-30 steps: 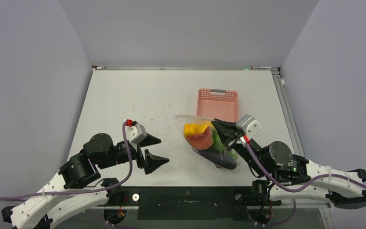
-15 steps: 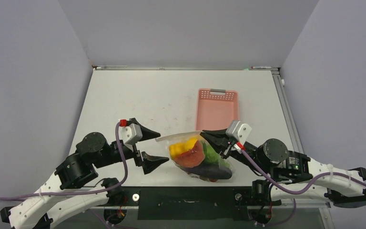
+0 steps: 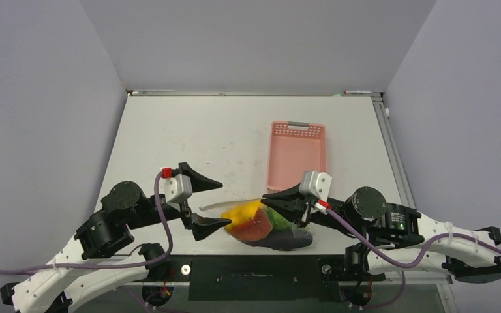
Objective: Place the food in the zip-top bag and seal the zipper
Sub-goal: Zip the zipper food storage bag at the center of the board.
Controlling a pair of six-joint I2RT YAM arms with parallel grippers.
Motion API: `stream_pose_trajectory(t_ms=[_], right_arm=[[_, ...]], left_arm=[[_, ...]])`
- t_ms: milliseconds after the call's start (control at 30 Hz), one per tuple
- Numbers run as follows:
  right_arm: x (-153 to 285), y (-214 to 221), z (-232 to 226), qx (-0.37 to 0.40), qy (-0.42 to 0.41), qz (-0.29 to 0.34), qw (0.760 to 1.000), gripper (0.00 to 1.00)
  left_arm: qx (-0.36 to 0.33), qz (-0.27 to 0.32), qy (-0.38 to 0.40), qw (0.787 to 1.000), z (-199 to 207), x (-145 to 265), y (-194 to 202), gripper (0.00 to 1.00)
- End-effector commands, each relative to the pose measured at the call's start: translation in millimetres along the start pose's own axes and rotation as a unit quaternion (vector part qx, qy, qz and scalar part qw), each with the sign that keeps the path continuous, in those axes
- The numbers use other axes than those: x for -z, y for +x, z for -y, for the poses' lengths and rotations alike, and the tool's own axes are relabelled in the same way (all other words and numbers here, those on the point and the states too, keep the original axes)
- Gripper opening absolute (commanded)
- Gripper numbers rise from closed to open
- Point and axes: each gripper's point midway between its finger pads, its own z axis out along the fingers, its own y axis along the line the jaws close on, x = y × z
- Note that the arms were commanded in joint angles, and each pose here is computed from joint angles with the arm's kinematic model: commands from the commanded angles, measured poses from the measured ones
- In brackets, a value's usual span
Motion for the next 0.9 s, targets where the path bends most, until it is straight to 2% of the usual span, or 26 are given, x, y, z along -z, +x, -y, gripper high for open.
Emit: stream_pose_trajectory(t_ms=[0, 433, 600, 867], right_arm=[[0, -55, -11, -0.022, -0.039, 0.083, 0.996, 0.05], [-8, -67, -30, -0.034, -0.089, 0.108, 0.990, 0.05], [-7, -72, -29, -0.035, -0.087, 0.115, 0.989, 0.05], [-5, -78, -27, -0.036, -0.084, 0.121, 0.988, 0.05]], left_arm=[[-0.014, 0.014, 0.025, 1.000, 6, -6, -7, 0.96], [0.019, -0.027, 0.090, 0.995, 25, -16, 24, 0.96], [0.027, -0.043, 0.119, 0.992, 34, -17, 32, 1.00], [0.036, -0.072, 0.138, 0.987, 37, -22, 45, 0.68]])
